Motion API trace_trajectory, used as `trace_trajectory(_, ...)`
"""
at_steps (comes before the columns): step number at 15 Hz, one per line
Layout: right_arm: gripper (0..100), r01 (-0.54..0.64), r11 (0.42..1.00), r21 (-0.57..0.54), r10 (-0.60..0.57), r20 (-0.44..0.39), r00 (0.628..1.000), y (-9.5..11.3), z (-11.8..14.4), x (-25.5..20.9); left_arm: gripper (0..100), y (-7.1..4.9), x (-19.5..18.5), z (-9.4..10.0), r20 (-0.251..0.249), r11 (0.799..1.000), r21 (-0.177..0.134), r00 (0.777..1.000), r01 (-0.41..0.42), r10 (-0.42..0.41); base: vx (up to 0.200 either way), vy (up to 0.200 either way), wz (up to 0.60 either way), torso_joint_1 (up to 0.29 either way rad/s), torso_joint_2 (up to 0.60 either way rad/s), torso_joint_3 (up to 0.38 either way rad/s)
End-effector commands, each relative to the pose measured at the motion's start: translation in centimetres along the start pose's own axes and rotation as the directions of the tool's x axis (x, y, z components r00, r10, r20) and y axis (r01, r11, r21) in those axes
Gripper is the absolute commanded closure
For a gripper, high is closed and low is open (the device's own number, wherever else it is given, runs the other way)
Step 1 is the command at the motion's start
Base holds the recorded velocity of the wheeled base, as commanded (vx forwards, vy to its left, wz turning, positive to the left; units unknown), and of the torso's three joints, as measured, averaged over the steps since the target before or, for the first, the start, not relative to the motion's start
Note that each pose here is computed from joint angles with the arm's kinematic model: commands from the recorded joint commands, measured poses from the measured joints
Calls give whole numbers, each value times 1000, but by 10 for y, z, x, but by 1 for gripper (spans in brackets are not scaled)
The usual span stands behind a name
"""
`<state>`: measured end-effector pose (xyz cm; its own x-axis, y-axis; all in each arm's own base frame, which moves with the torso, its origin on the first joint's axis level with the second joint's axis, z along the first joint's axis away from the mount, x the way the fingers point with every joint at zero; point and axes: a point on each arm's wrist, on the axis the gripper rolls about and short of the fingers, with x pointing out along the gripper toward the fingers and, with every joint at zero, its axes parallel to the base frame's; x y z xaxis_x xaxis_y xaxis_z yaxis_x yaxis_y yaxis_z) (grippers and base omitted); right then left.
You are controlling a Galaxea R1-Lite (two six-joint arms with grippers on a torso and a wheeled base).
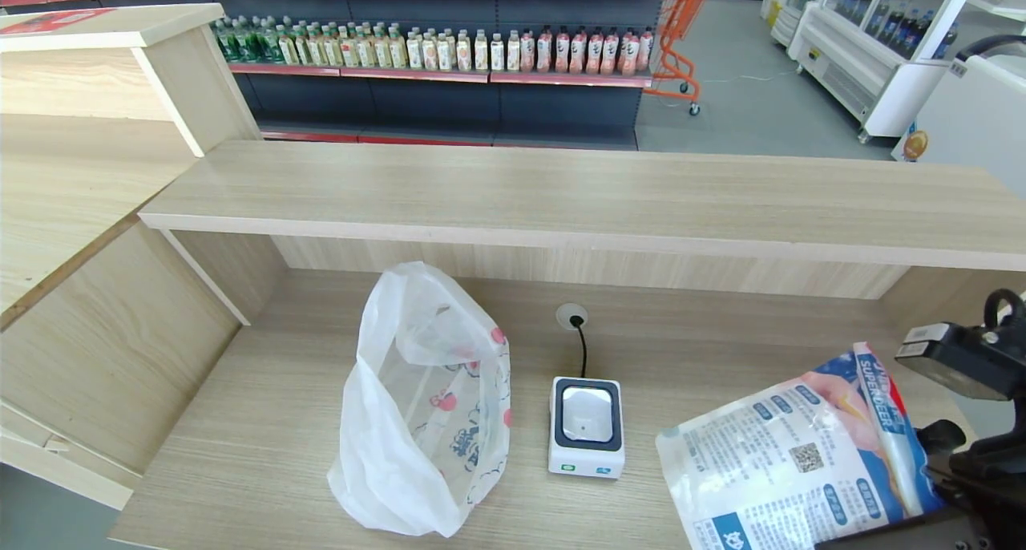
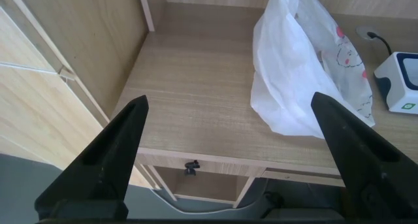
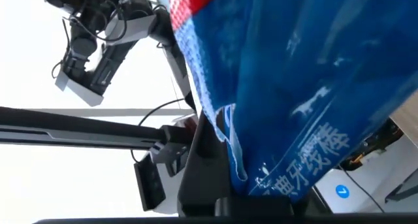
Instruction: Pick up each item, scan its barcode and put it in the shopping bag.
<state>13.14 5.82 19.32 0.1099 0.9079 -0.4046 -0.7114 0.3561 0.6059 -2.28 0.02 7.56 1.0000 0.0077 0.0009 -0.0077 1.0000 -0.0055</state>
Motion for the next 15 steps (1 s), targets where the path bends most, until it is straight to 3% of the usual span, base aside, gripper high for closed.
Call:
trace_trajectory(1, 100, -24, 1000, -12, 23, -22, 999, 3, 0, 4, 0, 0, 0, 0, 1, 1000, -1, 1000, 0, 0, 0, 0, 0, 0, 0, 0)
trace_trajectory(15, 100, -2, 1000, -30, 1, -25, 1000, 1, 4, 7, 0, 0, 0, 0, 1, 1000, -1, 1000, 0, 0, 0, 0, 0, 0, 0, 0)
